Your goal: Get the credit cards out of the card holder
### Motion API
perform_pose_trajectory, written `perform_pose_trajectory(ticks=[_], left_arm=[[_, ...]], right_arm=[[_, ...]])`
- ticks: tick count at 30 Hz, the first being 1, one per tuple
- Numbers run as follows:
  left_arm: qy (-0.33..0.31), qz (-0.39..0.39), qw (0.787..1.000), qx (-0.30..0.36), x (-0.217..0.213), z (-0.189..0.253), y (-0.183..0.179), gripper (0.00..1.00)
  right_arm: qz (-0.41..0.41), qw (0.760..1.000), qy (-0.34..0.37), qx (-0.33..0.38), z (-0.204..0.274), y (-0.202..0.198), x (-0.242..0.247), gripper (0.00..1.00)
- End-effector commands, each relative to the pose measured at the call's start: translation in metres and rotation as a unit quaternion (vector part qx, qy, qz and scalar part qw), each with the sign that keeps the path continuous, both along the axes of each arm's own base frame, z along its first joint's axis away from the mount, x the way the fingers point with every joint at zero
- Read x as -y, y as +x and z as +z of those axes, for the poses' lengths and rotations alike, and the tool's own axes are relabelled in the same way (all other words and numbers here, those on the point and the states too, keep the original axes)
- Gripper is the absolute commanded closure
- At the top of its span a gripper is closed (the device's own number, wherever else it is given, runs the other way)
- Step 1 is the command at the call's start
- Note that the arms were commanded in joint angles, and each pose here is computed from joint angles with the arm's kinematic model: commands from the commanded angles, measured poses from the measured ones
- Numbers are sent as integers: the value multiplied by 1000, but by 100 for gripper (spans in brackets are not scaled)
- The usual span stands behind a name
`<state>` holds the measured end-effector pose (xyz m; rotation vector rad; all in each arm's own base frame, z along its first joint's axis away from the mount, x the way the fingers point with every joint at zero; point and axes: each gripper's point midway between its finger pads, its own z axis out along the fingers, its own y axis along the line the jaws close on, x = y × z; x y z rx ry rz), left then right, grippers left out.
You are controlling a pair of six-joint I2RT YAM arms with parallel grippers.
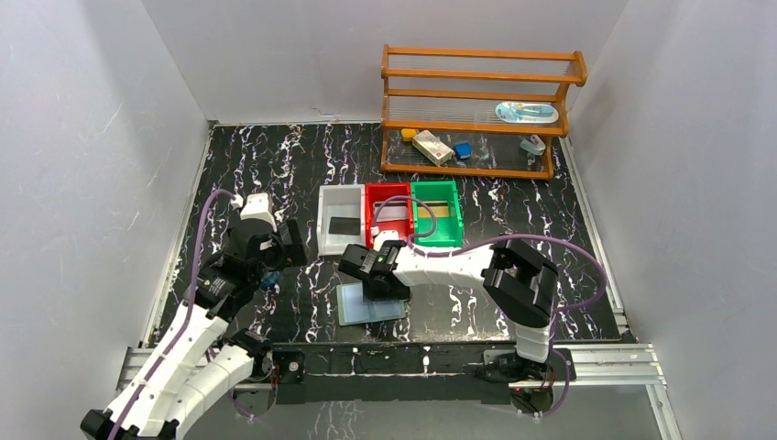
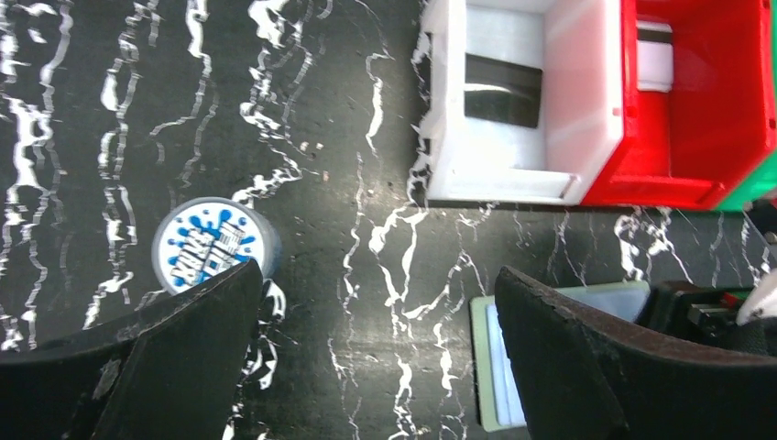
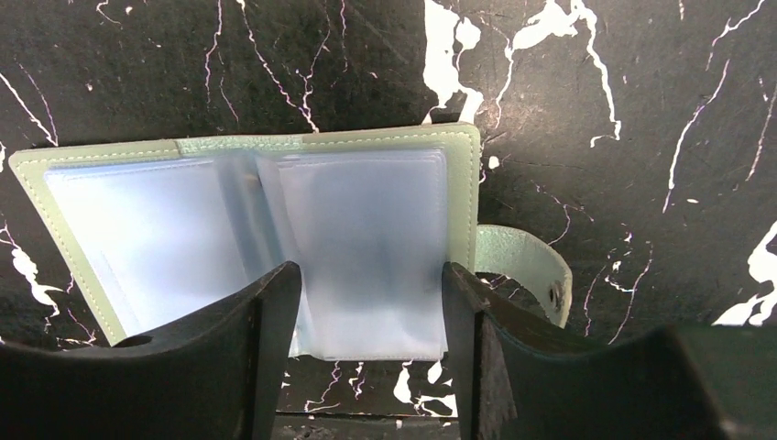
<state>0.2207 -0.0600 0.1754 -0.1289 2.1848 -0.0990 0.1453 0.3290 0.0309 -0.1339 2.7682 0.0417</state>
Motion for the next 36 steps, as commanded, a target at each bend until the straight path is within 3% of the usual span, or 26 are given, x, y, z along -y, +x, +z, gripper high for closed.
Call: perform_pose_trajectory(ticks=[1,5,9,17,27,36], left_arm=[[-46,-36,998,-36,24,-9,-4,2],[-125,-71,984,-105,58,-23,-20,3],[-161,-71,969,-172,73,-38,-33,6],[-223,-105,924,-293,103,-78,-65,14],[-243,-72,903,-348,106,-110,-80,22],[-240,-61,896,-369,108,-127,-83,40]], right_arm=[[0,1000,7,18,19,5,-4,32],[4,999,31,17,20,3,-8,28],[5,999,54,2,12,-2,-14,28],[-15,999,23,-25,-8,-9,1,24],[-21,1000,6,-10,-1,-2,3,21],[-16,999,29,-13,1,-4,-2,19]])
